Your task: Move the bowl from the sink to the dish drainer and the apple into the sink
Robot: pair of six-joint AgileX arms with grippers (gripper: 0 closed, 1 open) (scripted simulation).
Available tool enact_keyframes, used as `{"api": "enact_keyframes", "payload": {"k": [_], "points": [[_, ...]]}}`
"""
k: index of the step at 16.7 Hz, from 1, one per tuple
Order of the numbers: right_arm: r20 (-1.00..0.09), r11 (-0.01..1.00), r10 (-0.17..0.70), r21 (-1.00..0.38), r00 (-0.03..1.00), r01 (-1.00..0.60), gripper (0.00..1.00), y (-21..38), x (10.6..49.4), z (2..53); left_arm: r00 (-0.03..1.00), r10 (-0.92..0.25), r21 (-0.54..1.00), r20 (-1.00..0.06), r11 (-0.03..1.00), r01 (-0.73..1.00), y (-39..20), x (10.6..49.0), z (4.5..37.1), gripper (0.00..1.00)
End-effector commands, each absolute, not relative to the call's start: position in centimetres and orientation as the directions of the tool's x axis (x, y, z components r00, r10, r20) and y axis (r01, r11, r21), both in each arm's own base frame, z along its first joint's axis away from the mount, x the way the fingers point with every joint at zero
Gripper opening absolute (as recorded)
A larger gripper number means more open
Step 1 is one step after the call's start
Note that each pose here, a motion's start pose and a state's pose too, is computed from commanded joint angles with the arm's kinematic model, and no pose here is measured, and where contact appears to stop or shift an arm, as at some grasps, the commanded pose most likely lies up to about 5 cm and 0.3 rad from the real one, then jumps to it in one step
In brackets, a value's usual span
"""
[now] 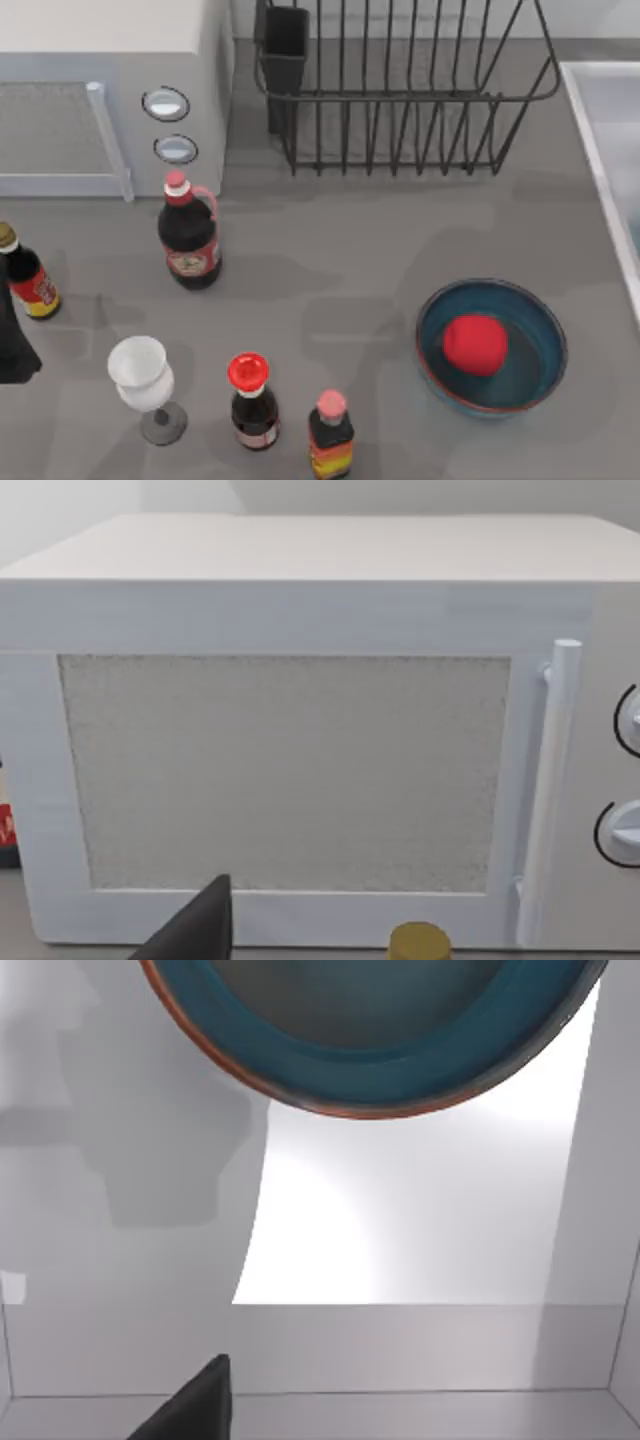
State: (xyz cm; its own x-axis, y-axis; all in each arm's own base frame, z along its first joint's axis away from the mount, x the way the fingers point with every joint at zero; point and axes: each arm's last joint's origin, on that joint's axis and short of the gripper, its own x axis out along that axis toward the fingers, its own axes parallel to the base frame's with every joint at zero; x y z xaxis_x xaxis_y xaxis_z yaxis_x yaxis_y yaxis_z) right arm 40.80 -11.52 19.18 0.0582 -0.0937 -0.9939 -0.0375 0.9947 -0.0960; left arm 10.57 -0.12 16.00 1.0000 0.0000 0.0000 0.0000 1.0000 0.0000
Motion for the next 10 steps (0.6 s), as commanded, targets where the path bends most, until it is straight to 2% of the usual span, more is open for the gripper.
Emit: {"api": "enact_keyframes", "payload": {"k": [5, 10], "points": [[-0.998, 0.999, -0.034, -0.035, 0.047, -0.008, 1.00, -16.2, 45.8, 15.9, 1.000, 0.000, 0.000, 0.000, 1.000, 0.000, -0.1, 10.6, 16.0, 1.00], [-0.995, 1.000, -0.002, -0.001, 0.097, 0.010, 1.00, -18.4, 47.4, 14.8, 1.000, 0.000, 0.000, 0.000, 1.000, 0.000, -0.1, 10.6, 16.0, 1.00]]}}
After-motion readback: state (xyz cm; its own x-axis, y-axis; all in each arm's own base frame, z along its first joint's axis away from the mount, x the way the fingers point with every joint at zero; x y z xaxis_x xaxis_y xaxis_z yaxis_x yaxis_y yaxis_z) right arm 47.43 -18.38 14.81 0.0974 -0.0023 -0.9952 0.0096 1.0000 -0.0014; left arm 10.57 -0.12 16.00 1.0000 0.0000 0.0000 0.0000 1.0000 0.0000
